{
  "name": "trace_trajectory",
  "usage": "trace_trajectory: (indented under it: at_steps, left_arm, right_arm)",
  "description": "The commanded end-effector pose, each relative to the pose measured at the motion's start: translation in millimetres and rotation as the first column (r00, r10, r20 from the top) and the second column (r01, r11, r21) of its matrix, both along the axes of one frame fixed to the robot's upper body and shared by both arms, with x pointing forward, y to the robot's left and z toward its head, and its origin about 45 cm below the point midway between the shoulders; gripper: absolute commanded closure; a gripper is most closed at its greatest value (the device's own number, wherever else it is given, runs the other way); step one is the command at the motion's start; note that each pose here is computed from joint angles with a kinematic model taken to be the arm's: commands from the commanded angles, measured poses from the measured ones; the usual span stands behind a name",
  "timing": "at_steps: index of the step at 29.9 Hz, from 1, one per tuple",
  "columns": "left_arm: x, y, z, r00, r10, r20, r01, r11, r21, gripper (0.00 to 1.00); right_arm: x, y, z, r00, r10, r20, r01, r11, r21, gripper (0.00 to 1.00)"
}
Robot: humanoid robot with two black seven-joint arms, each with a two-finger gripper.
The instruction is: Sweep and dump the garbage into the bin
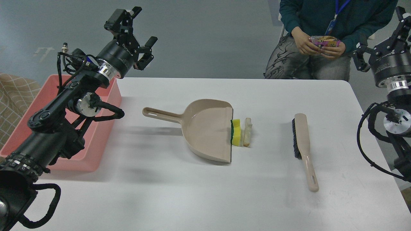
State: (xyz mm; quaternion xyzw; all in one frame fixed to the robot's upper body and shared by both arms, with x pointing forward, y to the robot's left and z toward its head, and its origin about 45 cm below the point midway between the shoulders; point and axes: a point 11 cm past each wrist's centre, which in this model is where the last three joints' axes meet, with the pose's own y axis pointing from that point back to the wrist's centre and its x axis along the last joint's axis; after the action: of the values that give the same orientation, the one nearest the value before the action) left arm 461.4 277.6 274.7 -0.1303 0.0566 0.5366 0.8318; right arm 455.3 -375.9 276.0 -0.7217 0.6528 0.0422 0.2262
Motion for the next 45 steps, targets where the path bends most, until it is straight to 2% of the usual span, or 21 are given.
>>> trace_trajectory:
  at_steps: [1, 25, 30, 45]
  left_arm:
    - [0, -2, -1, 1.000, -0.003, -0.003, 0.003, 1.000, -0.005, 0.02]
    - [0, 10, 4, 1.000, 0.012, 0.001, -0.012, 0.999, -0.043, 0.02]
    - [1, 18, -14, 0.996, 0.056, -0.063, -0.060, 0.995, -0.075, 0.02]
    - [-10, 6, -26, 0.997, -0.013, -0.070, 0.009, 0.998, -0.056, 0.02]
  right_arm:
    - [-1, 0, -3, 1.000, -0.001, -0.006, 0.001, 1.000, 0.003, 0.00]
    - [-3, -9, -5, 0.999, -0.027, -0.019, 0.026, 1.000, -0.010, 0.00]
    - [-8, -22, -10, 0.998, -0.049, -0.036, 0.048, 0.998, -0.030, 0.00]
    - [-11, -12, -21, 0.998, -0.019, -0.056, 0.018, 1.000, -0.024, 0.00]
